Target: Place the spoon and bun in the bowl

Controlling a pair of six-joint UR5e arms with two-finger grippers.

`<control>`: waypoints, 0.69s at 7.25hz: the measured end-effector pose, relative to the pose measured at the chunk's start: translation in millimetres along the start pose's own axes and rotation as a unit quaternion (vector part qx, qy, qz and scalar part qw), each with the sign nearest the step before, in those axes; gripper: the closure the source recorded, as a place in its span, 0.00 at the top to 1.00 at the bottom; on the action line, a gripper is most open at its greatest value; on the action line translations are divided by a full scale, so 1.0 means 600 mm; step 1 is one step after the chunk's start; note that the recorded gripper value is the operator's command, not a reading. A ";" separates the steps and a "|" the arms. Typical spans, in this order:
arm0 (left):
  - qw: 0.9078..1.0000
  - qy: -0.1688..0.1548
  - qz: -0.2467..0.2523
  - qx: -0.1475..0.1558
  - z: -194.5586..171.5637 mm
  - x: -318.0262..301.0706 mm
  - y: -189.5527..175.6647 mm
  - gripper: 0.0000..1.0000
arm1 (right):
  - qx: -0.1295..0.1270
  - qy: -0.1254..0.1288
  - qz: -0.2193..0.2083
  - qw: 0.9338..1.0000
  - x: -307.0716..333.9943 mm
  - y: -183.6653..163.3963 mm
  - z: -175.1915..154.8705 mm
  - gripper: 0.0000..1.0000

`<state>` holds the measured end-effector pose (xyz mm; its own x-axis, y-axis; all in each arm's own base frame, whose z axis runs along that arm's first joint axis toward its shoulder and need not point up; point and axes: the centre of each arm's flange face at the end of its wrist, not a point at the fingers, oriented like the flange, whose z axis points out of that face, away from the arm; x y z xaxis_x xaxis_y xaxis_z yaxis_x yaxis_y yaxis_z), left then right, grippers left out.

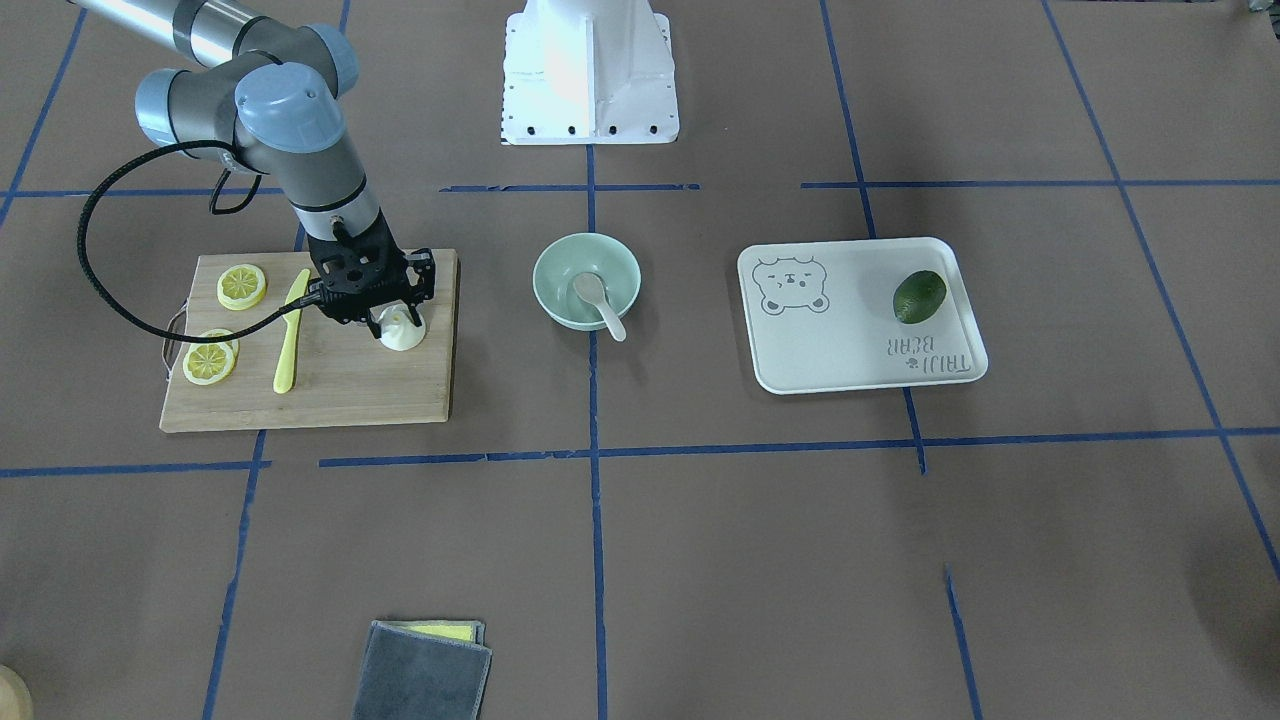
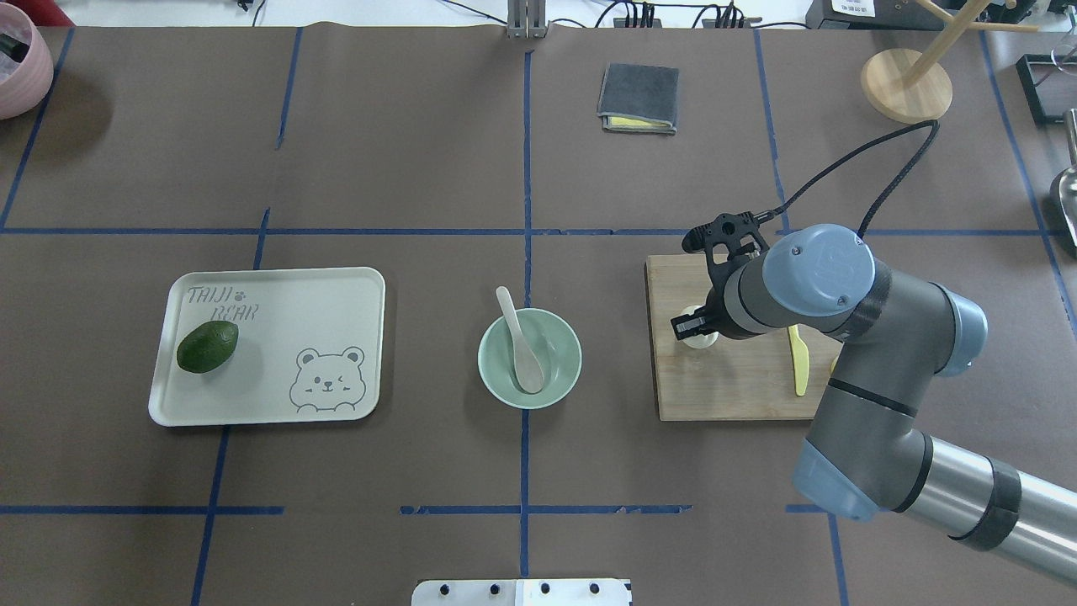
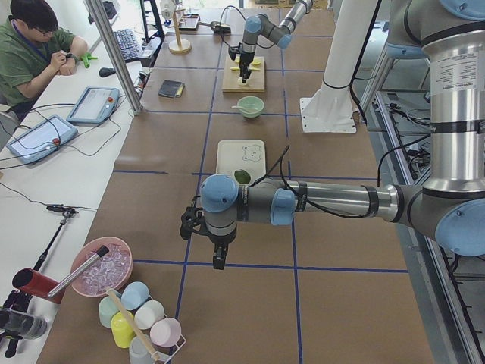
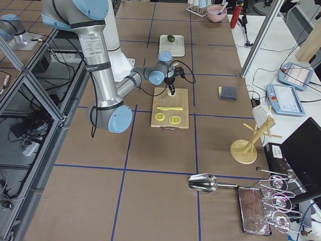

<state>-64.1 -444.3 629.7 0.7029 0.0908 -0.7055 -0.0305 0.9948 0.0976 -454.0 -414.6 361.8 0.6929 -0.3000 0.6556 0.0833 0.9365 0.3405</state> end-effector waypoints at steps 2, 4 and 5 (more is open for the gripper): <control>1.000 0.000 0.000 0.000 0.000 0.000 0.000 1.00 | 0.000 -0.005 -0.002 1.000 -0.009 0.002 -0.003 0.00; 1.000 0.000 0.000 0.000 0.000 0.000 0.000 1.00 | 0.004 -0.027 0.022 0.999 -0.100 -0.020 -0.035 0.00; 1.000 0.000 0.000 0.000 0.000 0.000 0.000 1.00 | 0.001 -0.034 0.040 0.999 -0.182 -0.039 -0.064 0.00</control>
<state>-64.0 -444.3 629.6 0.7025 0.0907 -0.7059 -0.0303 0.9948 0.0976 -504.0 -396.8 256.7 0.6477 -0.2355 0.7246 0.0273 0.9576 0.2868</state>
